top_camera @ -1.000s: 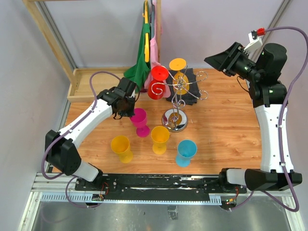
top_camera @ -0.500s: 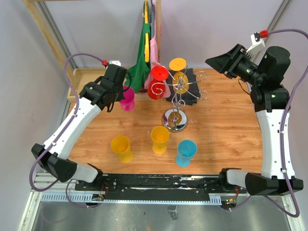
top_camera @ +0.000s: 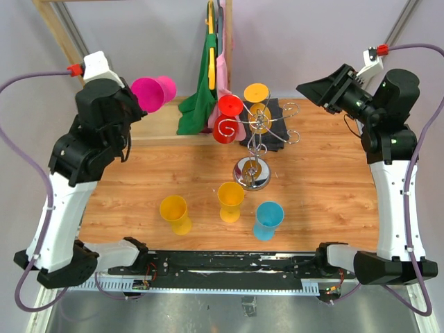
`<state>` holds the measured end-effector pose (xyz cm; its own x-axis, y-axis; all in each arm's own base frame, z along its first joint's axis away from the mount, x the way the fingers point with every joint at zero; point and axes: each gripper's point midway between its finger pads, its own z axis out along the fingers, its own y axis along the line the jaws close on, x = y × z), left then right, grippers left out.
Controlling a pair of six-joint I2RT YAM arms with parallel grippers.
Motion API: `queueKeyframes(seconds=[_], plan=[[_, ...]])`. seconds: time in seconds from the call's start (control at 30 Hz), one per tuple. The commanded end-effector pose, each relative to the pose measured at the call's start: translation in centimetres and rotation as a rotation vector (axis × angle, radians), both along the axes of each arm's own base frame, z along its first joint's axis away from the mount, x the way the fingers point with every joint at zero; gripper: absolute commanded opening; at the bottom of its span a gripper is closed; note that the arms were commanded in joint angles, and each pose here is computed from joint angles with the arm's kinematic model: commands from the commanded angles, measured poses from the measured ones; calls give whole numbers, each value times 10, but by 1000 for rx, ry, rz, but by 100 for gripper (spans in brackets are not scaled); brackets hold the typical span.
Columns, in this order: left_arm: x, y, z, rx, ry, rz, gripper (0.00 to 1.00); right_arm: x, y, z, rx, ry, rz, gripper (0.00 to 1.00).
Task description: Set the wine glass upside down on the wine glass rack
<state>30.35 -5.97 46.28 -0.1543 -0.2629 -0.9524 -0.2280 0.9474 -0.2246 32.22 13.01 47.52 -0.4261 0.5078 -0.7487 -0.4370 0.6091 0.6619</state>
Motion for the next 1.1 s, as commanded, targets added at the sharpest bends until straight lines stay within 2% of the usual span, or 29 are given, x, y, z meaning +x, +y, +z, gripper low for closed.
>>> queueKeyframes(seconds=[0.0,0.2,0.4,0.57,0.8,1.07], plan=[[-6,-15,63,-108,-232,-110,0,-7,-4,16,10,-69,-5,53],[-23,-50,122,-200,-452,-353,0,-9,-3,20,7,-89,-1,52],[-59,-99,163,-329,-630,-693,0,-13,1,25,16,-120,33,52],[-74,-139,166,-420,-639,-928,0,-14,2,30,18,-146,45,53],[-83,-166,164,-513,-658,-1134,0,-15,3,28,12,-156,51,53],[-71,-156,155,-766,-649,-1368,0,-16,8,38,24,-177,96,54]])
